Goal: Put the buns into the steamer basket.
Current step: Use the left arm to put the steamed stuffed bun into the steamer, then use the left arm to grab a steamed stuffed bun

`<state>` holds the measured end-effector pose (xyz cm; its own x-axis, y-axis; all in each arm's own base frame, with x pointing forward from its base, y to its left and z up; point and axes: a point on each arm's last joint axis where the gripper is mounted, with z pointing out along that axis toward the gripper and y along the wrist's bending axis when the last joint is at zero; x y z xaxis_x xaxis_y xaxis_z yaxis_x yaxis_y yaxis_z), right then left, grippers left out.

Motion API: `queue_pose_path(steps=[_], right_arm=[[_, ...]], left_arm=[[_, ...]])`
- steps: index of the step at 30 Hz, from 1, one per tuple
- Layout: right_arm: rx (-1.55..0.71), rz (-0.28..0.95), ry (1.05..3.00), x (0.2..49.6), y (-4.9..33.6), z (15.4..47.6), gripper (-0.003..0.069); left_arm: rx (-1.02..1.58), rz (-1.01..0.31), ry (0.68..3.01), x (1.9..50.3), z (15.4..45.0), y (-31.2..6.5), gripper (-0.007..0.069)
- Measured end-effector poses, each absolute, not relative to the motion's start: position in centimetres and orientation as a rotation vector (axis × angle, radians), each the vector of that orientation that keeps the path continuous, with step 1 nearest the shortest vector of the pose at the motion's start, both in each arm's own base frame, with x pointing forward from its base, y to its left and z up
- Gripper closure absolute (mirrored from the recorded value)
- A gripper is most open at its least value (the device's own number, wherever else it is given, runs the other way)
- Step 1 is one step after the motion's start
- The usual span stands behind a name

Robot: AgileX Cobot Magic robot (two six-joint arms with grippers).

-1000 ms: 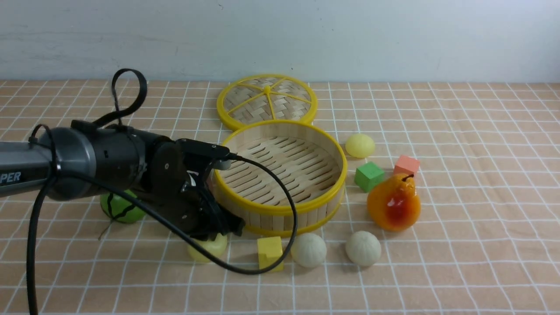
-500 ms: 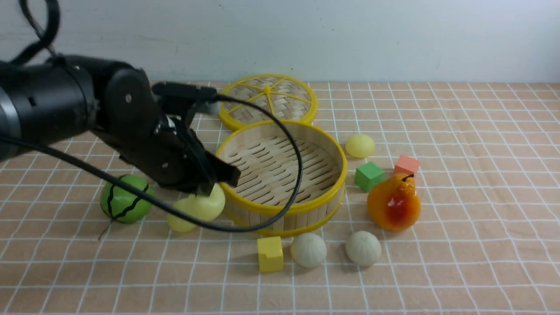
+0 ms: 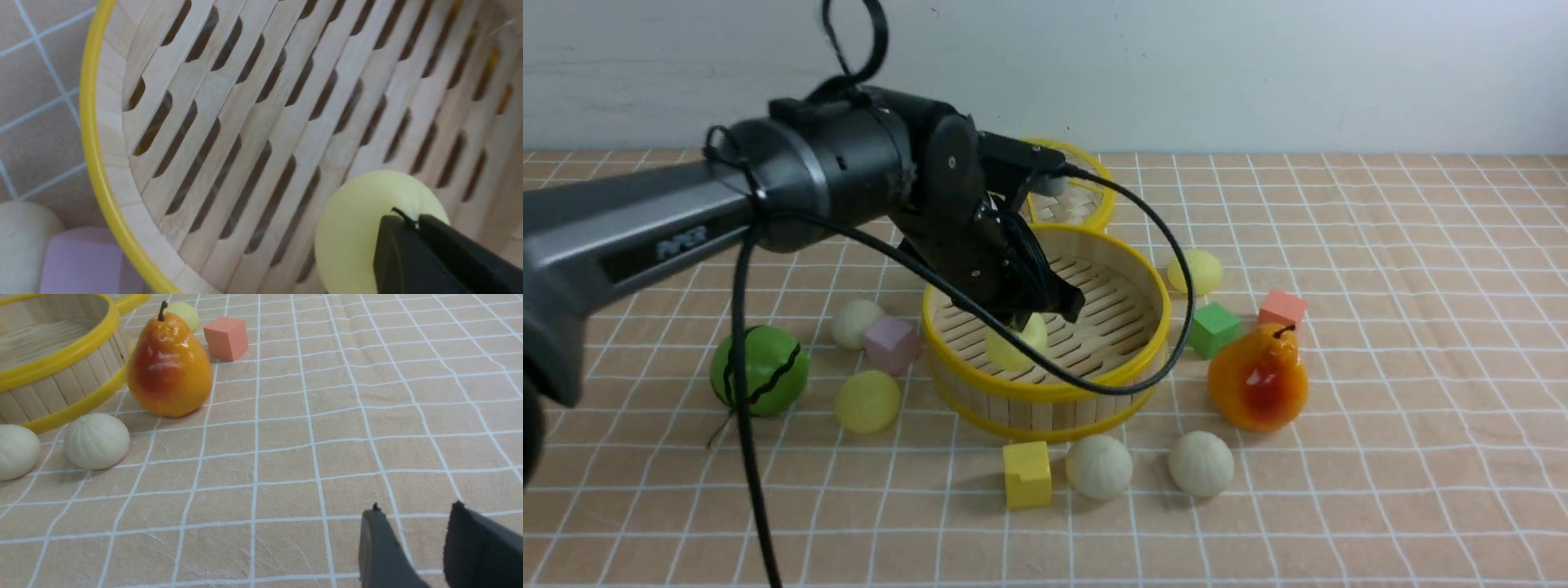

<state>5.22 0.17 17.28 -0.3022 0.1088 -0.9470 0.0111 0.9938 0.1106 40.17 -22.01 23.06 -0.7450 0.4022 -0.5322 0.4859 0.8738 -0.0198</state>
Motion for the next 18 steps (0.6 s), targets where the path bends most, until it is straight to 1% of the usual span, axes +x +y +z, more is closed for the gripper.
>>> queue_pose_path(steps=[1, 2, 3, 5, 6, 8, 9, 10, 11, 12, 13, 15, 16, 18], right_arm=[[0.087, 0.096, 1.876, 5.2, 0.2, 17.3, 0.0419], [0.087, 0.096, 1.876, 5.2, 0.2, 17.3, 0.0419], [0.087, 0.096, 1.876, 5.2, 0.2, 17.3, 0.0419], [0.087, 0.096, 1.876, 5.2, 0.2, 17.3, 0.0419], [0.087, 0.096, 1.876, 5.2, 0.2, 17.3, 0.0419], [0.087, 0.096, 1.876, 5.2, 0.2, 17.3, 0.0419], [0.087, 0.096, 1.876, 5.2, 0.2, 17.3, 0.0419], [0.087, 0.096, 1.876, 5.2, 0.2, 17.3, 0.0419], [0.087, 0.096, 1.876, 5.2, 0.2, 17.3, 0.0419], [0.087, 0.096, 1.876, 5.2, 0.2, 17.3, 0.0419], [0.087, 0.096, 1.876, 5.2, 0.2, 17.3, 0.0419], [0.087, 0.096, 1.876, 5.2, 0.2, 17.3, 0.0419], [0.087, 0.096, 1.876, 5.2, 0.2, 17.3, 0.0419], [0.087, 0.096, 1.876, 5.2, 0.2, 17.3, 0.0419]], left_arm=[[0.645, -0.212, 2.510, 40.2, 23.2, -22.0, 0.0599], [0.653, -0.200, 2.524, 40.9, 22.0, -22.3, 0.0550], [0.653, -0.200, 2.523, 40.9, 22.0, -22.4, 0.0535], [0.646, -0.200, 2.522, 41.2, 21.9, -22.5, 0.0436], [0.625, -0.205, 2.529, 41.1, 22.0, -22.5, 0.0373], [0.587, -0.212, 2.543, 40.9, 22.7, -22.3, 0.0279], [0.583, -0.213, 2.545, 40.8, 22.8, -22.3, 0.0259], [0.546, -0.215, 2.561, 40.3, 24.2, -21.9, 0.0184], [0.544, -0.212, 2.569, 40.1, 24.4, -21.8, 0.0176], [0.525, -0.208, 2.574, 39.4, 26.1, -21.3, 0.0127], [0.507, -0.208, 2.592, 38.3, 28.0, -20.7, 0.0101], [0.504, -0.187, 2.617, 36.9, 29.8, -19.7, 0.0099], [0.496, -0.180, 2.629, 36.1, 30.6, -18.8, 0.0113], [0.478, -0.155, 2.669, 35.2, 30.7, -17.5, 0.0148]])
